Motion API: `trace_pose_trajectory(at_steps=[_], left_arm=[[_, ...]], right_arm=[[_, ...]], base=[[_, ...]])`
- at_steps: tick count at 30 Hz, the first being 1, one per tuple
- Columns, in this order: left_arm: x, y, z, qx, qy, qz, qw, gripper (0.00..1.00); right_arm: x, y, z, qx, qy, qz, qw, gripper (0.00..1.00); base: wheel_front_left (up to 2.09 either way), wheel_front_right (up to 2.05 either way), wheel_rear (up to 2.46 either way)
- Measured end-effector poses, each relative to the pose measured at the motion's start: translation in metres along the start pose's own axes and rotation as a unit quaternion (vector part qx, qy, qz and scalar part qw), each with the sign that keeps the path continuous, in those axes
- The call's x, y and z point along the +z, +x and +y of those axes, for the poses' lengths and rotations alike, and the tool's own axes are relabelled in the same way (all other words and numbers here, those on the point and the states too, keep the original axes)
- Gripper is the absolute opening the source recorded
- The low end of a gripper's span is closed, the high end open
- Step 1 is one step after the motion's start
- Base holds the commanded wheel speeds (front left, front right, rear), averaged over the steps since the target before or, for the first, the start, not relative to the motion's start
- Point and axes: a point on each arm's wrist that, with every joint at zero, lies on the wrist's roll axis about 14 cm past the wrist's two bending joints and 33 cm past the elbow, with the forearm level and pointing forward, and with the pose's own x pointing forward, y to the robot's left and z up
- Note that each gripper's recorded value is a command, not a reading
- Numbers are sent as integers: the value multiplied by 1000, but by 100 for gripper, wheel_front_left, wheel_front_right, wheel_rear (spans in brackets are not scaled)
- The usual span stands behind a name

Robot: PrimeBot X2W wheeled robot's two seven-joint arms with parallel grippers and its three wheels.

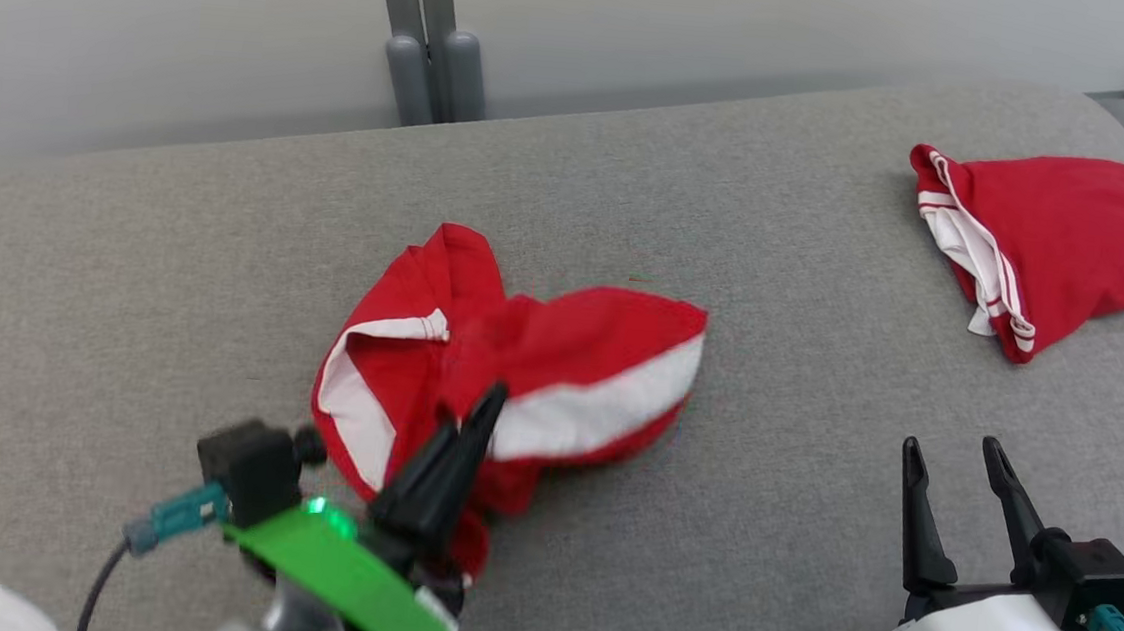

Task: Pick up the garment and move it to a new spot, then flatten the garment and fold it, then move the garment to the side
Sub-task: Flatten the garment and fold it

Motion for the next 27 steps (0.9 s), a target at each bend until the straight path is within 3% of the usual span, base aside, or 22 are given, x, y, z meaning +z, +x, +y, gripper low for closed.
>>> trace_pose_trajectory(at_steps=[3,8,14,15,16,22,27], left_arm=[[-47,-49,27,64,-44,77,994,0],[-122,-123,45,141,-88,192,967,0],[-135,-167,80,228,-88,179,953,0],[-132,-168,84,239,-88,160,954,42],[-130,-167,85,243,-92,150,954,100],[-125,-166,85,246,-103,128,955,100],[-64,-170,117,288,-8,13,958,100]], right_arm=[[-2,1,8,12,2,2,1000,100],[-7,3,22,35,0,10,999,100],[-12,5,35,58,-6,17,998,100],[-13,5,39,64,-5,19,998,100],[-14,6,42,69,-5,20,997,100],[-13,10,56,92,-8,18,996,100],[-6,12,60,105,-25,6,994,100]], base=[[0,0,0],[0,0,0],[0,0,0],[0,0,0],[0,0,0],[0,0,0],[0,0,0]])
